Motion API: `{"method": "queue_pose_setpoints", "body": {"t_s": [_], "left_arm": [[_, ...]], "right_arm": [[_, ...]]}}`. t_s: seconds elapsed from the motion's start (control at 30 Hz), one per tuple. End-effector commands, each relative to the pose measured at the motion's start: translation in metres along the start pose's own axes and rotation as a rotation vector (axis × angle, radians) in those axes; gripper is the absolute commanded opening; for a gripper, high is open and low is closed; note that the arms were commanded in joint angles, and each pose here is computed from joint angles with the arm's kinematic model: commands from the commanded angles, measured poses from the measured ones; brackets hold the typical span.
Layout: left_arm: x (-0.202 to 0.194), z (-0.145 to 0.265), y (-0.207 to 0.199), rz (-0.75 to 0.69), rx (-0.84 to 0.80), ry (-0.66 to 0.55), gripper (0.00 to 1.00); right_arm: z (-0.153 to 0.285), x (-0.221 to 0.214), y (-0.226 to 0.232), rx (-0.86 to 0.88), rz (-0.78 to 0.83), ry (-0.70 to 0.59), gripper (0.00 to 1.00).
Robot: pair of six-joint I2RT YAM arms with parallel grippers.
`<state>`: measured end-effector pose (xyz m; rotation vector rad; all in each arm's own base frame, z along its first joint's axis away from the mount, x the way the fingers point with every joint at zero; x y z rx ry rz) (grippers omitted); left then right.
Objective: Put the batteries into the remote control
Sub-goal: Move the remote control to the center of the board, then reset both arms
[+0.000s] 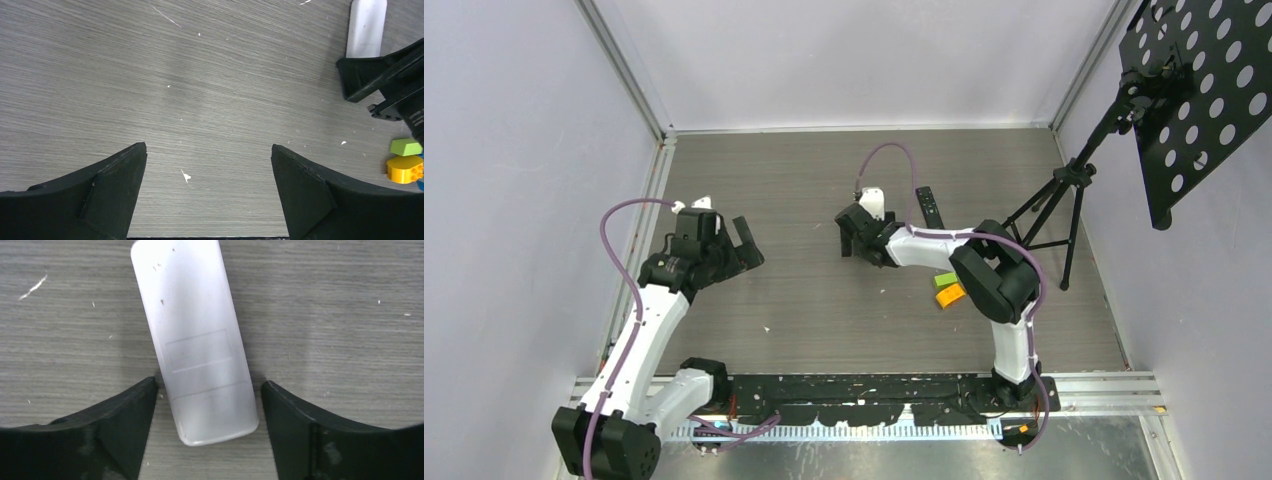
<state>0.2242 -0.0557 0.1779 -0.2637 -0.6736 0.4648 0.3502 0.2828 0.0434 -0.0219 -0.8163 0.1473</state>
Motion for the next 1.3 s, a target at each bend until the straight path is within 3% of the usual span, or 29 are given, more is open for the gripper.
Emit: {"method": "queue_pose_setpoints", "body": {"t_s": [0.0, 0.23, 0.47, 0.67, 0.8, 1.07, 1.27], "left_arm": [[0.018, 0.028, -0.023, -0.014, -0.119, -0.052, 1.00], [0.029, 0.069, -0.027, -0.067, -0.144, -0.098, 1.00], [0.031, 0.115, -0.023, -0.096, -0.195, -0.209, 1.00], [0.024, 0.151, -0.014, -0.136, -0.253, -0.317, 1.00], [0.016, 0.167, -0.004, -0.163, -0.272, -0.374, 1.00], [0.016, 0.188, 0.012, -0.145, -0.260, -0.511, 1.00], [0.014, 0.194, 0.010, -0.144, -0.298, -0.541, 1.00]], "right_arm": [[0.024, 0.012, -0.010, -0.001, -0.022, -0.001, 0.88], [0.086, 0.056, -0.031, 0.024, -0.076, -0.096, 0.93], [0.170, 0.076, -0.102, -0.067, -0.082, -0.263, 0.94], [0.233, 0.070, -0.179, -0.269, -0.120, -0.380, 0.94], [0.269, 0.063, -0.209, -0.262, -0.152, -0.441, 0.94], [0.317, 0.059, -0.232, -0.159, -0.199, -0.524, 0.94], [0.329, 0.059, -0.242, -0.149, -0.249, -0.564, 0.94]]}}
Point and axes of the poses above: each gripper's point midway between its finger pads, its own z axis back along the fingers, its own y axis along the line the jaws close on, x = y × z, the point moved 3 cm from there along z, back along the fingers, and after that the axes turned 7 degrees about z, right-handed, at the moved point
